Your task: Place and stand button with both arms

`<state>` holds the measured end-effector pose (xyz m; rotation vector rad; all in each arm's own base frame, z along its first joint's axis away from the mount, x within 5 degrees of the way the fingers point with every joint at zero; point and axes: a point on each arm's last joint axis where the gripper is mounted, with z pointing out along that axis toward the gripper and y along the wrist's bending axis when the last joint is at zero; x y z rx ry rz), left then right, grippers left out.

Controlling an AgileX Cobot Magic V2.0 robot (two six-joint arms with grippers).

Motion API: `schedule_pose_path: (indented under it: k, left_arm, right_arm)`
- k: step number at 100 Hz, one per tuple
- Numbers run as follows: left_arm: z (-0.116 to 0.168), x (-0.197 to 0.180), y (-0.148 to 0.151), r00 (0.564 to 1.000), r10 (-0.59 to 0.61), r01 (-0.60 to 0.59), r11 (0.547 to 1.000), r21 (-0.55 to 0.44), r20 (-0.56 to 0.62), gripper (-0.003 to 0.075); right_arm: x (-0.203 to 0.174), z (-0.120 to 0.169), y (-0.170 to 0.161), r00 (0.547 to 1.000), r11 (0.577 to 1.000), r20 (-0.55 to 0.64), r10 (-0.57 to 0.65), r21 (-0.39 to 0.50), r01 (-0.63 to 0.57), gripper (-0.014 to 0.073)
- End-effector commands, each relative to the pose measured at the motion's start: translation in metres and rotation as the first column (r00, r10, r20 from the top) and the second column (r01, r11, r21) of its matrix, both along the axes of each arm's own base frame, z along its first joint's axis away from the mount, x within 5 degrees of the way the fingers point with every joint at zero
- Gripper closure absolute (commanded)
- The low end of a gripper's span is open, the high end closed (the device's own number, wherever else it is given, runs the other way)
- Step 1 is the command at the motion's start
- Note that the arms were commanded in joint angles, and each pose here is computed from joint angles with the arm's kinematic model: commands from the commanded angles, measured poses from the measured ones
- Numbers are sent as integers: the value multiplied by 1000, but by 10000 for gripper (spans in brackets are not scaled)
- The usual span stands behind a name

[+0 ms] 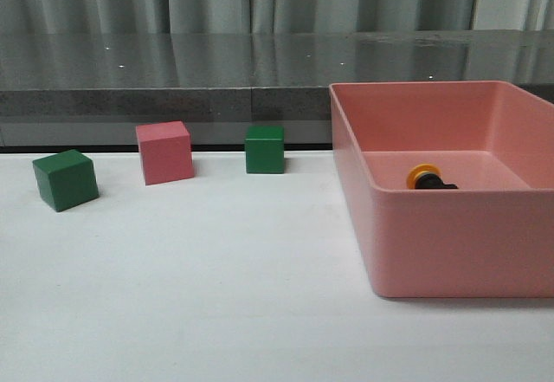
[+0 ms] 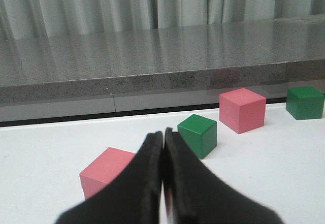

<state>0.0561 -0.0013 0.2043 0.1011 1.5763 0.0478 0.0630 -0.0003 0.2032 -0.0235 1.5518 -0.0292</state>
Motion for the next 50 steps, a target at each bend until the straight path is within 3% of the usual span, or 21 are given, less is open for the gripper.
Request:
schedule_pose_path:
  k: [1, 12, 21, 27, 50]
  left_arm:
    - [-6, -1, -1, 998, -10, 11, 1000, -22, 64, 740]
    - [-6, -1, -1, 998, -10, 11, 1000, -22, 64, 740]
    - [-6, -1, -1, 998, -10, 11, 1000, -22, 64, 740]
    - [-6, -1, -1, 998, -10, 11, 1000, -22, 64, 740]
    - [-6, -1, -1, 998, -10, 11, 1000, -22, 64, 740]
  right_arm:
    - [1, 10, -1, 998, 1000, 68, -11, -9, 11, 657]
    - [1, 13, -1, 994, 1000, 105, -14, 1, 14, 657]
    - [0, 21, -2, 988, 987, 152, -21, 163, -5, 657]
    - [-1, 29, -2, 987, 977, 157, -17, 211, -17, 657]
    - [-7, 98, 3, 994, 974, 95, 51, 213, -71, 657]
